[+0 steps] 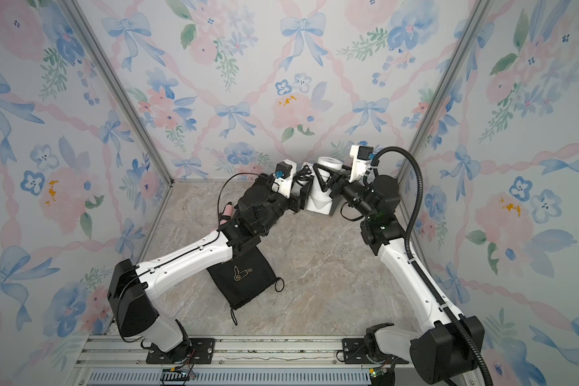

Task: Pack away hair dryers
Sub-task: Fold the hair dryer.

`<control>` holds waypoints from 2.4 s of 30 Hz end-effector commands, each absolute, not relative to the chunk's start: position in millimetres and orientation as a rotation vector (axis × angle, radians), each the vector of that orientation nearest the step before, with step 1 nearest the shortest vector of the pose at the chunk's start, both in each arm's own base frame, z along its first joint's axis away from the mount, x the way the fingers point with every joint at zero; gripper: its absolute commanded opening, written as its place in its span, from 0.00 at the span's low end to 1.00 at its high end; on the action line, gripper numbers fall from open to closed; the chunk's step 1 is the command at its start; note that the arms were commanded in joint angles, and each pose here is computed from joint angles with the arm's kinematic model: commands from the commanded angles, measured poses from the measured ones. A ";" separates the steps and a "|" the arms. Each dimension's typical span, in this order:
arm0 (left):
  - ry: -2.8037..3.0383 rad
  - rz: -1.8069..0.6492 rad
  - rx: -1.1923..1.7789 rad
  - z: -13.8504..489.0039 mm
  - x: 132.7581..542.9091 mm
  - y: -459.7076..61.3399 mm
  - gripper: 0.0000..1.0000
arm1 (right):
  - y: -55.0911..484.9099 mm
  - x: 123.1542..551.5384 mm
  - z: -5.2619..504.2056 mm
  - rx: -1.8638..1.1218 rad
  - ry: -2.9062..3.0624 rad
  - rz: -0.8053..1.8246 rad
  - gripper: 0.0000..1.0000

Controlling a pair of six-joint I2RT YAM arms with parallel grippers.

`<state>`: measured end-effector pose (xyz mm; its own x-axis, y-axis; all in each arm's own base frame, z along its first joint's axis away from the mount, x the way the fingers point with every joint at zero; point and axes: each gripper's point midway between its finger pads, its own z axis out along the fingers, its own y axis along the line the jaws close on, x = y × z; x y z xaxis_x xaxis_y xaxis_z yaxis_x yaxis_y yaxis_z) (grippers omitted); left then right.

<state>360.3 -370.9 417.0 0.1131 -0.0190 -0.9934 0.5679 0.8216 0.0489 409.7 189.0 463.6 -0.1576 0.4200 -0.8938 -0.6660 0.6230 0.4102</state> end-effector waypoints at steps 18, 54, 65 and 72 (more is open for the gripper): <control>1.518 -0.518 0.363 398.3 375.4 -273.0 0.77 | 173.9 390.1 437.8 -0.310 1.509 0.923 0.33; 1.787 -0.777 0.542 319.3 376.4 -375.3 0.77 | 205.6 407.8 442.0 -0.240 1.451 0.883 0.32; 1.780 -0.805 0.560 321.6 370.9 -388.4 0.77 | 213.2 414.5 438.2 -0.210 1.435 0.900 0.32; 1.782 -0.808 0.568 319.6 369.2 -391.7 0.77 | 217.8 417.0 434.8 -0.214 1.441 0.898 0.32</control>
